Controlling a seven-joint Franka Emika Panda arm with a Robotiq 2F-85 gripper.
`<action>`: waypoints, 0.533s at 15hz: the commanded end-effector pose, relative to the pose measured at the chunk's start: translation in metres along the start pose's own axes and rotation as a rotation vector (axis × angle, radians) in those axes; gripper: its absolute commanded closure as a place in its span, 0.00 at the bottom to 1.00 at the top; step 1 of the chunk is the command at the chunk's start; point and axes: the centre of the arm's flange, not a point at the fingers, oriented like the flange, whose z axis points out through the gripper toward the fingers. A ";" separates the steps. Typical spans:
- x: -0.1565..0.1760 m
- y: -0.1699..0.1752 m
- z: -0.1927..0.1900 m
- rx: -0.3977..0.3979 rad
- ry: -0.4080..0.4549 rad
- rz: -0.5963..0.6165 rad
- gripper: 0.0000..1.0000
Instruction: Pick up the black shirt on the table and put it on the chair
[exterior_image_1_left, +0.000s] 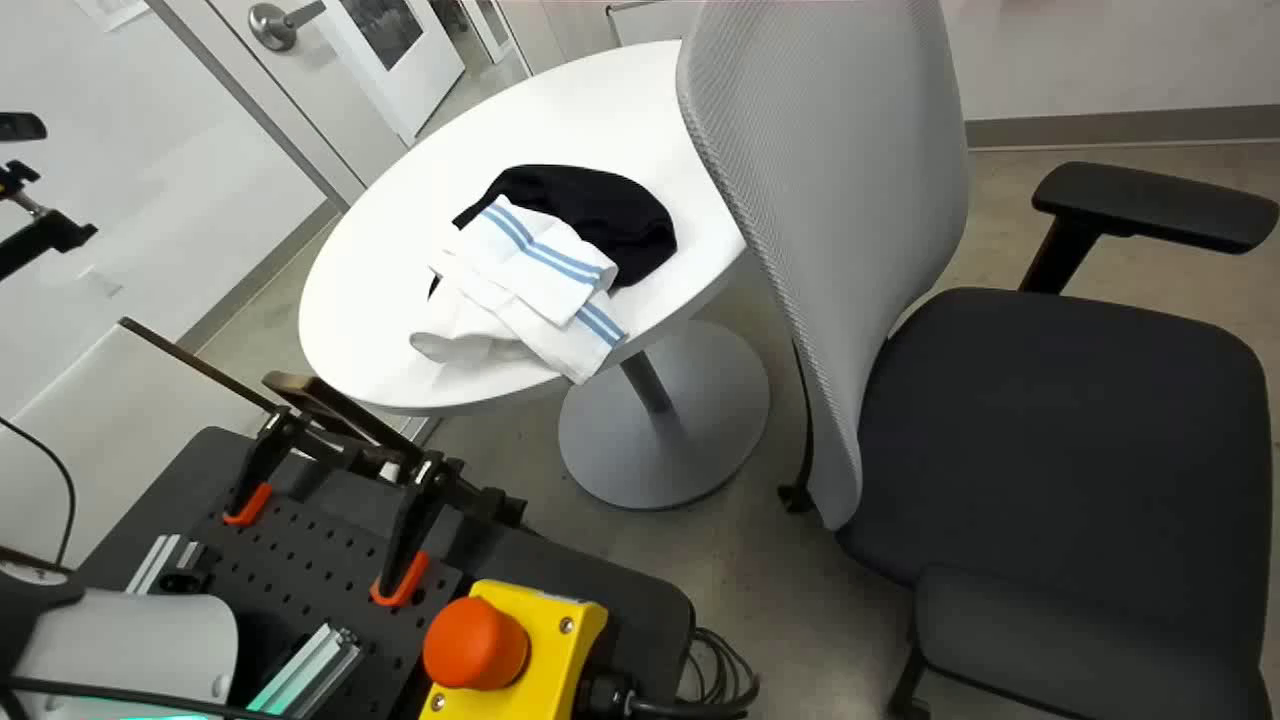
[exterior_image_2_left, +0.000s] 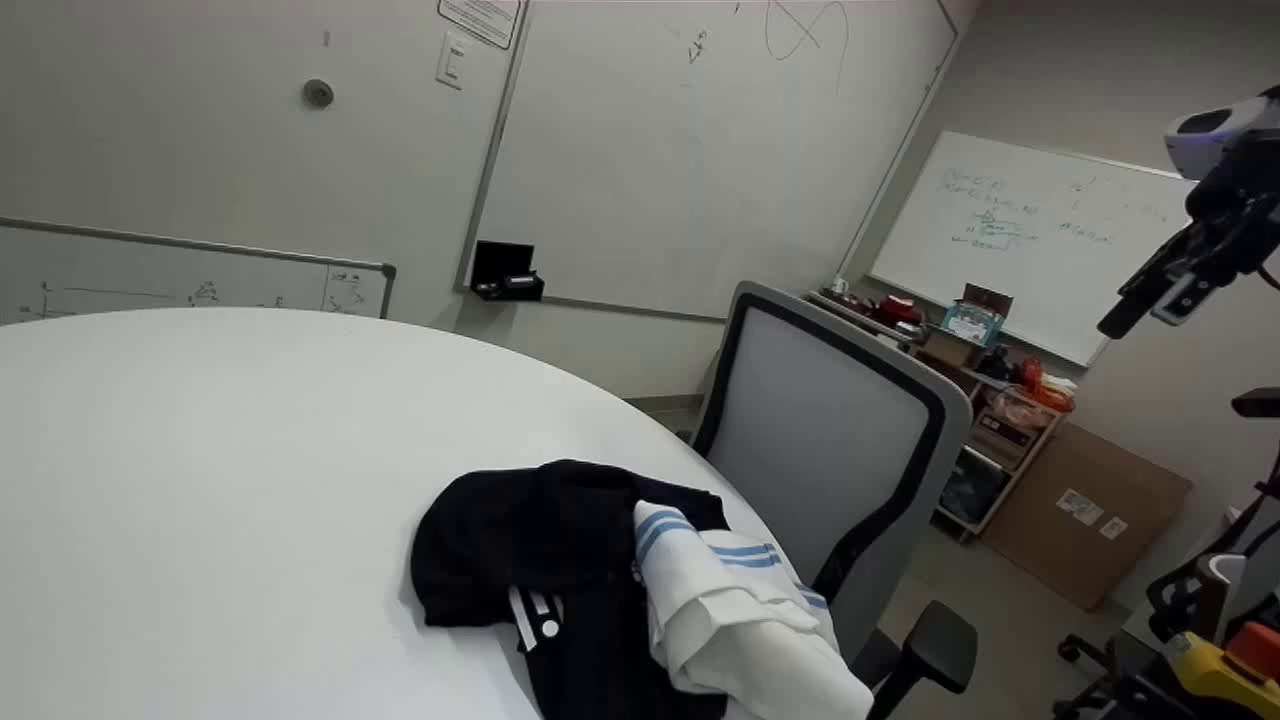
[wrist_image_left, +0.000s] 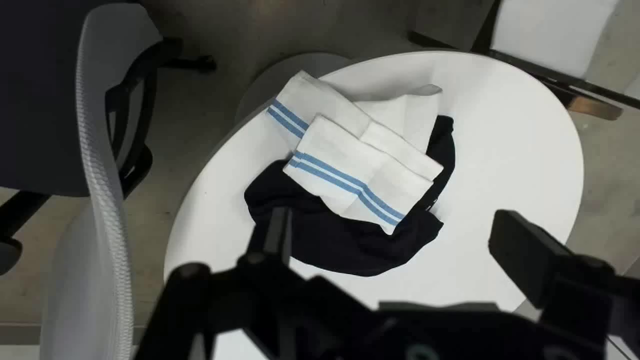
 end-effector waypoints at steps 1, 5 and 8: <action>0.000 0.000 0.000 0.000 0.000 0.000 0.00; -0.003 -0.001 -0.002 -0.003 -0.015 0.010 0.00; -0.003 -0.001 0.002 -0.001 0.039 0.046 0.00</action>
